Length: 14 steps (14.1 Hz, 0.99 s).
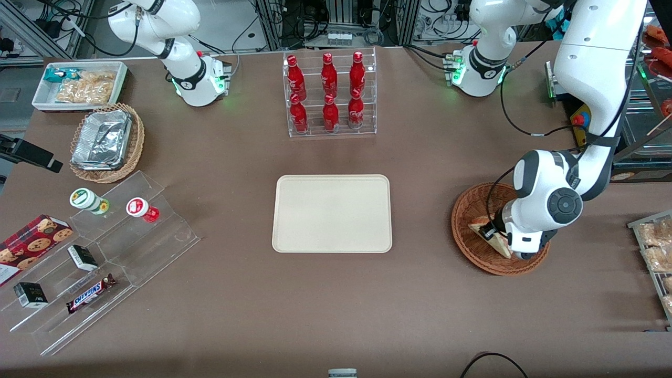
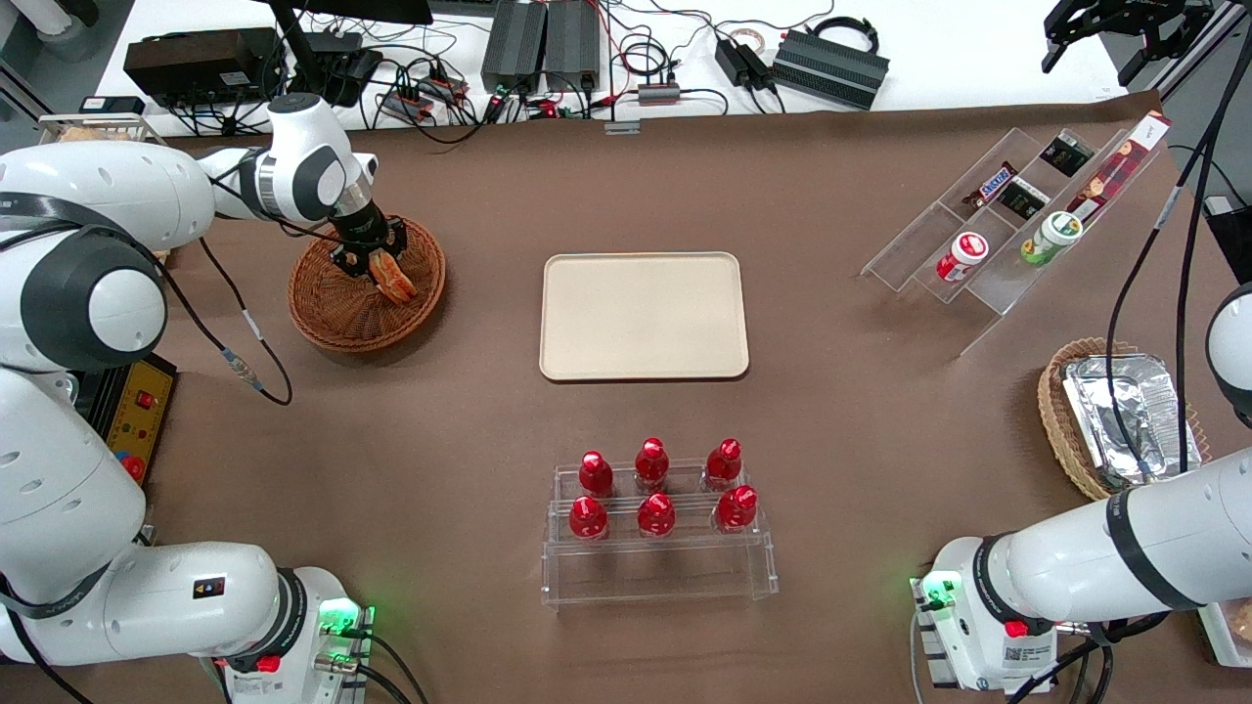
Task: Place sandwich from basket to tray
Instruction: 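Close the left gripper on the wrapped sandwich and lift it, then carry the held sandwich over to the beige tray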
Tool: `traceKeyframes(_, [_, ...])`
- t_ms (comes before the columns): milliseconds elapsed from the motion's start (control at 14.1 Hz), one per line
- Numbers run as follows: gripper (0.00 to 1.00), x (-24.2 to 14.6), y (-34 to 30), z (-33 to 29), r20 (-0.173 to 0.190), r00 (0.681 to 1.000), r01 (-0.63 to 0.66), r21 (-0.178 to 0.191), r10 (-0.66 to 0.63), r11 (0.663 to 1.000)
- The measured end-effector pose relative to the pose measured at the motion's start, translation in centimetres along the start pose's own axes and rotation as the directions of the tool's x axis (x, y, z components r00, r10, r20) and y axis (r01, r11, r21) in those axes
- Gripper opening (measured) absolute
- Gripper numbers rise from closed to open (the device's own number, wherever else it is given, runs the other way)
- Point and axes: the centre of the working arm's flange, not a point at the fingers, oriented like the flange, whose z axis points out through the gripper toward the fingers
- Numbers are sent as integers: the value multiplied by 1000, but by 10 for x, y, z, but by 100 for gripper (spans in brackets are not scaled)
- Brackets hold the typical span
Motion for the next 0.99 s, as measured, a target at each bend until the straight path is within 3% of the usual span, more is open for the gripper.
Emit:
traceKeyframes(142, [25,2,3,-8,-12,1000,0,-11,0,1000])
traceKeyframes(354, [24,0,15,-42,-27,999,-20,-25,19,999])
traceKeyframes(496, [24,-22,41,-78,-33,997,-74,-34,72,997])
traceKeyframes(709, [24,-97,103,-115,-36,975,-218,-22,217,976])
traceKeyframes(992, [24,-216,175,-98,-28,912,-408,4,408,913])
